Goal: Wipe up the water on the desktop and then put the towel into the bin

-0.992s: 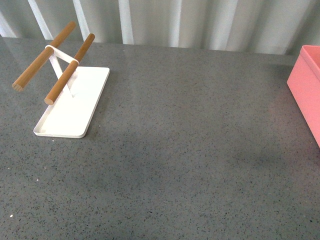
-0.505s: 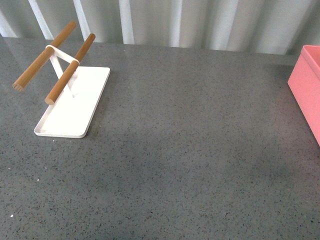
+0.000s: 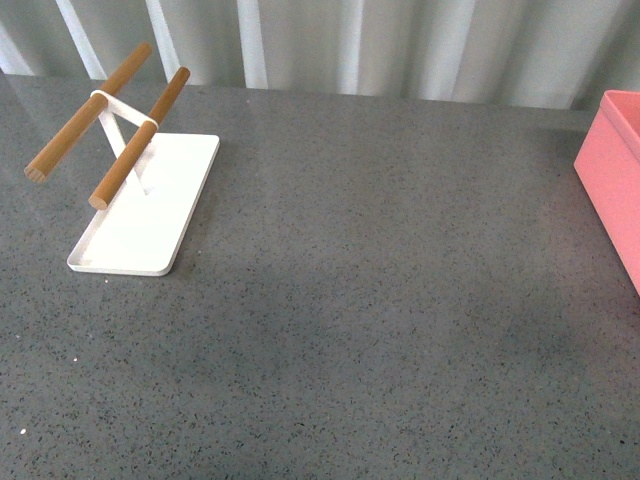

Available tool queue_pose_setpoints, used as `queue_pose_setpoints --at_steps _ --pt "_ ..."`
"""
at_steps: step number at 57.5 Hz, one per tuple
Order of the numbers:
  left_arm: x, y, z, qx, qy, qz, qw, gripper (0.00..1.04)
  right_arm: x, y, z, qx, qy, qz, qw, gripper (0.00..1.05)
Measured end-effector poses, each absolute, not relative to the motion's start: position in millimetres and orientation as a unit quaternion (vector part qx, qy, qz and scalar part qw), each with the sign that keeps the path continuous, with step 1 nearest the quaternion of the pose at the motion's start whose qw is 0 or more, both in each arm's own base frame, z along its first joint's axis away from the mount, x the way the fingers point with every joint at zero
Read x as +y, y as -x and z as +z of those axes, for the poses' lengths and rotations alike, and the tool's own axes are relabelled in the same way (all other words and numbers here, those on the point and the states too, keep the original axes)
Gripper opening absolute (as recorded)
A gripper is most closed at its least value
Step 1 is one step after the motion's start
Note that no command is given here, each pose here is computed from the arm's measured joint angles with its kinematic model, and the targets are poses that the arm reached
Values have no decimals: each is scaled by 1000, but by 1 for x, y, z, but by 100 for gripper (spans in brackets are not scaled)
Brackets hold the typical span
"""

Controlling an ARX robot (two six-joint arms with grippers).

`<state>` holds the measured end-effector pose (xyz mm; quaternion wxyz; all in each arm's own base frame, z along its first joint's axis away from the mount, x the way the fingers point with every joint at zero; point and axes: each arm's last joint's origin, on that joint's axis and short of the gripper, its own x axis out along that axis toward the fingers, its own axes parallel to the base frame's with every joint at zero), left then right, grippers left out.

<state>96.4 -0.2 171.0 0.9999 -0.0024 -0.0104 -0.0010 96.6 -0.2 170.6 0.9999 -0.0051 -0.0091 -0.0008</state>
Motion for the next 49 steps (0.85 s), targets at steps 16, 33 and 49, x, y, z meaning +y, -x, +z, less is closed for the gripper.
queue_pose_setpoints --at_steps 16,33,49 --pt "0 -96 171 -10 2 -1 1000 98 0 -97 171 -9 5 -1 1000 97" --pt "0 -96 171 -10 2 -1 1000 98 0 -97 171 -9 5 -1 1000 98" --pt "0 -96 171 -10 2 -1 1000 98 0 -97 171 -9 5 -1 1000 98"
